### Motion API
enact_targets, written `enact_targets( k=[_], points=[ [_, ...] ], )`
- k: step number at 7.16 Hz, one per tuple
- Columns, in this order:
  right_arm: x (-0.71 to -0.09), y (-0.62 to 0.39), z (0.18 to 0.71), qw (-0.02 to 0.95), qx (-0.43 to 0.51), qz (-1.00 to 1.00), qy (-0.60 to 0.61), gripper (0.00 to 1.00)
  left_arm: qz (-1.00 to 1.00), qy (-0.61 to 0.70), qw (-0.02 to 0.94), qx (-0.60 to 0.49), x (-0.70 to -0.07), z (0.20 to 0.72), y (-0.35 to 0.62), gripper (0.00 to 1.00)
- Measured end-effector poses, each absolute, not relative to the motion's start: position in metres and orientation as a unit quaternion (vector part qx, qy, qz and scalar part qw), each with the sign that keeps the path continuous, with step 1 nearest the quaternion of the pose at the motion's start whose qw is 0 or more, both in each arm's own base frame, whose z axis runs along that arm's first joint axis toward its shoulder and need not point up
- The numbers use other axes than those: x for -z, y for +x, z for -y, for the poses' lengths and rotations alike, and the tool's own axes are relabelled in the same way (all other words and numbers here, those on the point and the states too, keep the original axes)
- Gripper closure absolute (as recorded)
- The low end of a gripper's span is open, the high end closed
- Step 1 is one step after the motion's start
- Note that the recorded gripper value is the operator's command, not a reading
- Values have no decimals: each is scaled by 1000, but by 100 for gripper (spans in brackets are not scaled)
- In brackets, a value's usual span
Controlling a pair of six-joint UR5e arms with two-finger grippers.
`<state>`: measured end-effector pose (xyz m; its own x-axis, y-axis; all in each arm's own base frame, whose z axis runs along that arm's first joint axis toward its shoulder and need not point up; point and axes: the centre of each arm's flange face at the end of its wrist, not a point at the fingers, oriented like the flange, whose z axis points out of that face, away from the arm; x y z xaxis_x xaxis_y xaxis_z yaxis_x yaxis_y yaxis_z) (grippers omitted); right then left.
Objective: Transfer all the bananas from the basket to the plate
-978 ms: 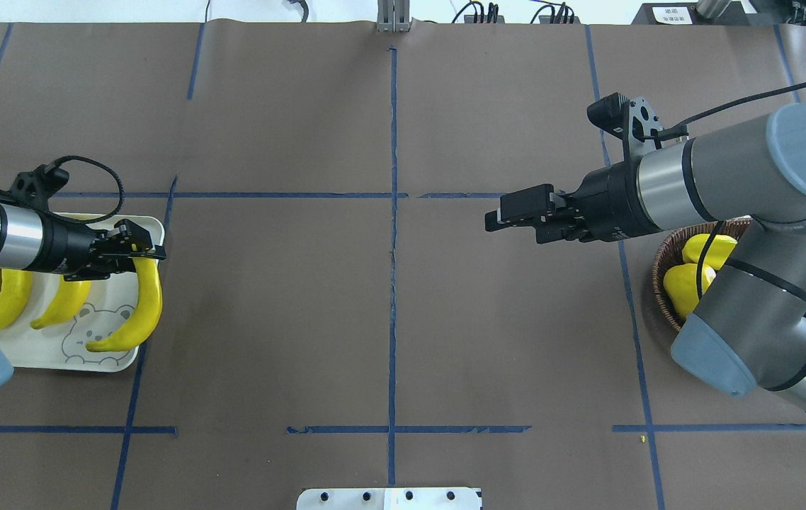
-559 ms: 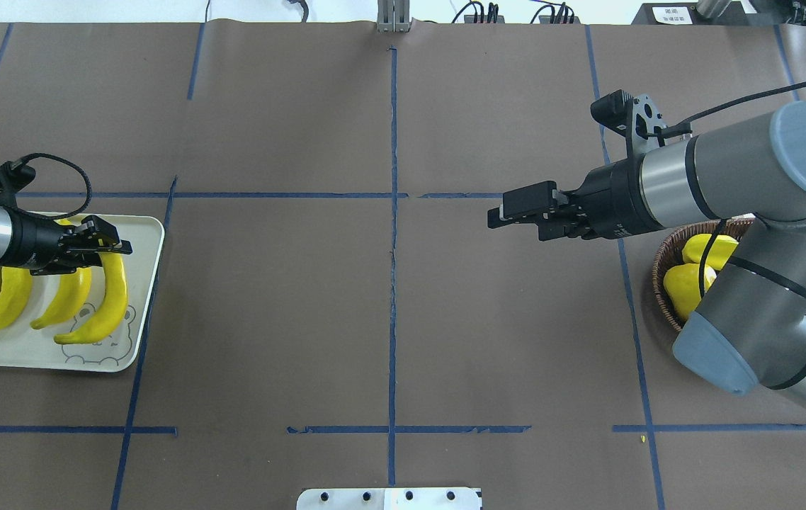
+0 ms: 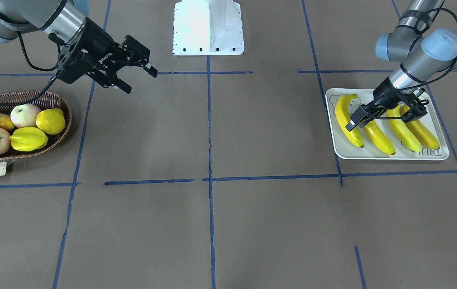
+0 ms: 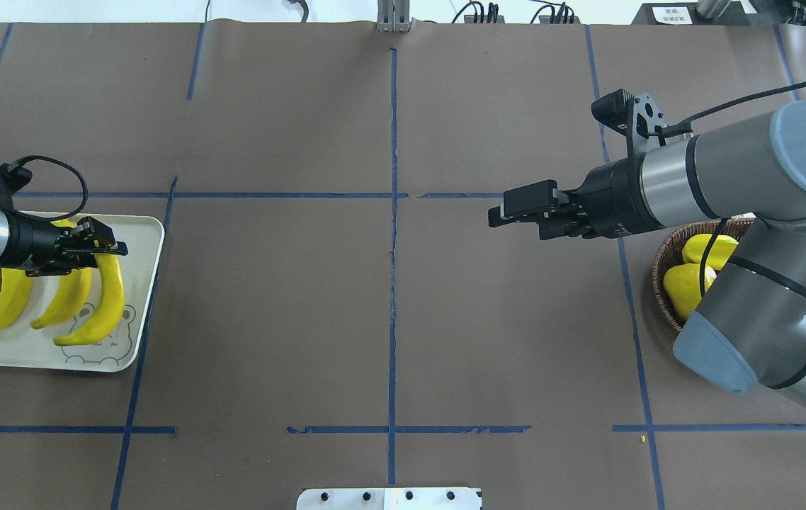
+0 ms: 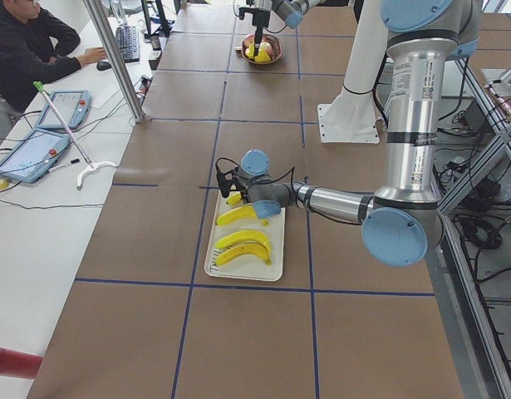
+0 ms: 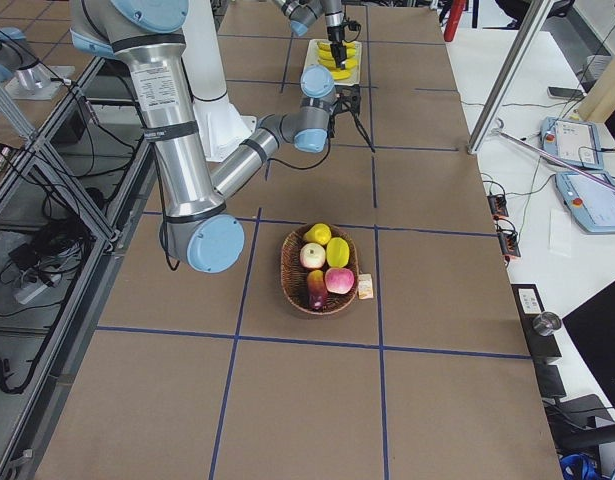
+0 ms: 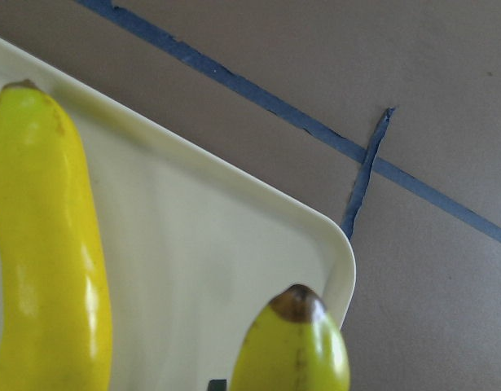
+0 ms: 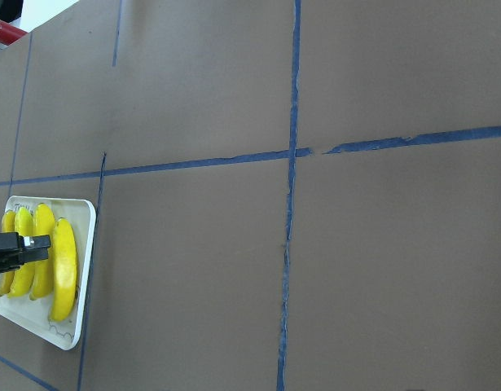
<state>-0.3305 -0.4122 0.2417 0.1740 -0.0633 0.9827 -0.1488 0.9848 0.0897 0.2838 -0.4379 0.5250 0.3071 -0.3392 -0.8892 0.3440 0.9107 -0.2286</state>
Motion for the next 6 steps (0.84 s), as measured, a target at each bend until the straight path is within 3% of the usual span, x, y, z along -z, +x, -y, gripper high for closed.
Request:
enact_targets(
  k=[3, 6],
  points=[
    [-256, -307, 429, 774, -56, 625, 89, 0, -562, 21, 806, 185, -527, 462, 222, 0],
    [-322, -242, 466, 836, -34, 530, 139, 0, -525, 117, 835, 120, -563, 490, 111, 0]
  ],
)
